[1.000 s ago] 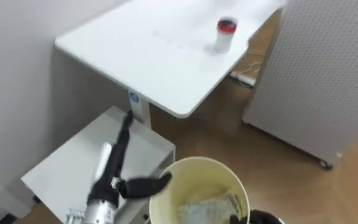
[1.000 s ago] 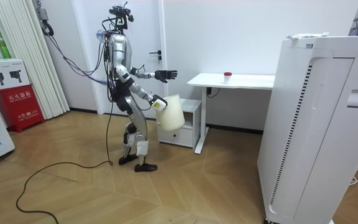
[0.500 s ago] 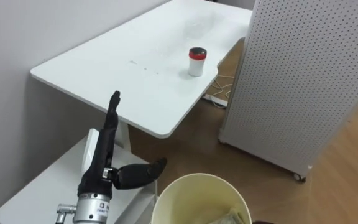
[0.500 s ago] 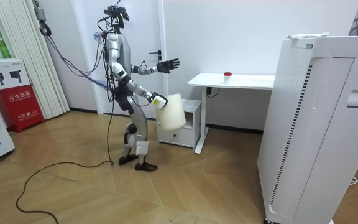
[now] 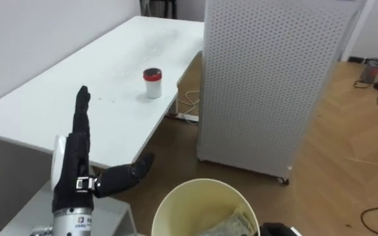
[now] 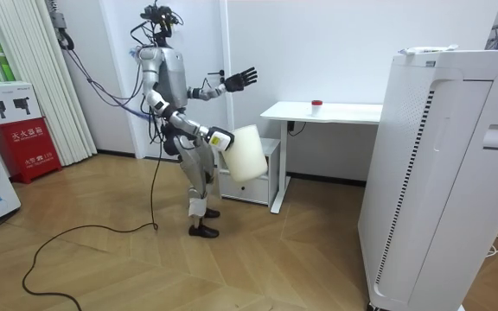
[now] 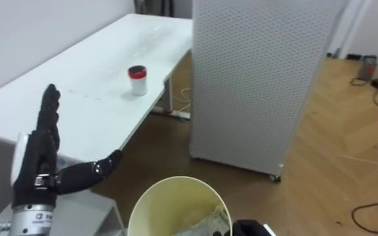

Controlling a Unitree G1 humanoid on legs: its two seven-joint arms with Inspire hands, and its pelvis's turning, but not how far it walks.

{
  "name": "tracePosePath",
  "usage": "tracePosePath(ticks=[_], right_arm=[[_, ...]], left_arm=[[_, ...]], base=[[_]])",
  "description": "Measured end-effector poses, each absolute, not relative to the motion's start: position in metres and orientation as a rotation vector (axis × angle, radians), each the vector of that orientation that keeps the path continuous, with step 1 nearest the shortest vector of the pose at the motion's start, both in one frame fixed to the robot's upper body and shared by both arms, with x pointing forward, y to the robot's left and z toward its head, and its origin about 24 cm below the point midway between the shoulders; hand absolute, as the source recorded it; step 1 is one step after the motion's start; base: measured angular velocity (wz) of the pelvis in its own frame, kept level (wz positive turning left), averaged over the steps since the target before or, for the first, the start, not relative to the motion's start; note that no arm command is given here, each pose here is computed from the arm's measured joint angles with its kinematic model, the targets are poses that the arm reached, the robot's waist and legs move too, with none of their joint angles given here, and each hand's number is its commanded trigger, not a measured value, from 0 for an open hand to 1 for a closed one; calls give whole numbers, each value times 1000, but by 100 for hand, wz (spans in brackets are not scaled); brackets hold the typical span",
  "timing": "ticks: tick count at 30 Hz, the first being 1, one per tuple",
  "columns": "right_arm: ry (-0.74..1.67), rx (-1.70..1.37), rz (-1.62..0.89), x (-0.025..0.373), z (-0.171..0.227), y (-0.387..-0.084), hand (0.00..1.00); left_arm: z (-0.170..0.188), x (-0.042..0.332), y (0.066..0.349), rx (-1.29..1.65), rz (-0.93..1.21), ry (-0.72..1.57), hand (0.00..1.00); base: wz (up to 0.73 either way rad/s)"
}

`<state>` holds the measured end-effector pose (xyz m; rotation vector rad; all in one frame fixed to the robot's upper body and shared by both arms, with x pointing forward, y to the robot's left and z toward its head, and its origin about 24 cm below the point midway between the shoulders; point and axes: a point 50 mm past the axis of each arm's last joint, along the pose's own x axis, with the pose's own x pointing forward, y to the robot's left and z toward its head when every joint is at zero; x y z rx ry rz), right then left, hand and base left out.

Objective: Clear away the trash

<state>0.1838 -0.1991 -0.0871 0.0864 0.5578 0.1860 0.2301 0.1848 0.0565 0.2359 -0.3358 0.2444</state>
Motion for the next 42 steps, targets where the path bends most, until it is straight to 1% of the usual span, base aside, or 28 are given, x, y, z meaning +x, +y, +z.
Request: tracePosePath(ticks=[7,13,19,24,29,33,42], right_arm=[[565,63,160,184,-86,-206,100],[537,68,175,185,-82,-202,100],[585,70,170,171,-90,-202,100],[592,63,143,169,-91,-204,100],[635,61,134,156,-97,-205,100],[643,56,132,155,-98,-206,100],[623,55,170,161,-93,-198,100]], left_arm=[[55,228,186,231,264,-332,0],[55,227,188,235,278,-332,0],[48,222,191,243,293,-301,0],[44,221,191,241,294,-282,0],[40,222,192,249,304,-265,0],[39,220,193,248,303,-257,0],[39,222,192,261,279,-250,0]], base=[[-3],[0],[-18],[-4],[-6],[-22],[-8]])
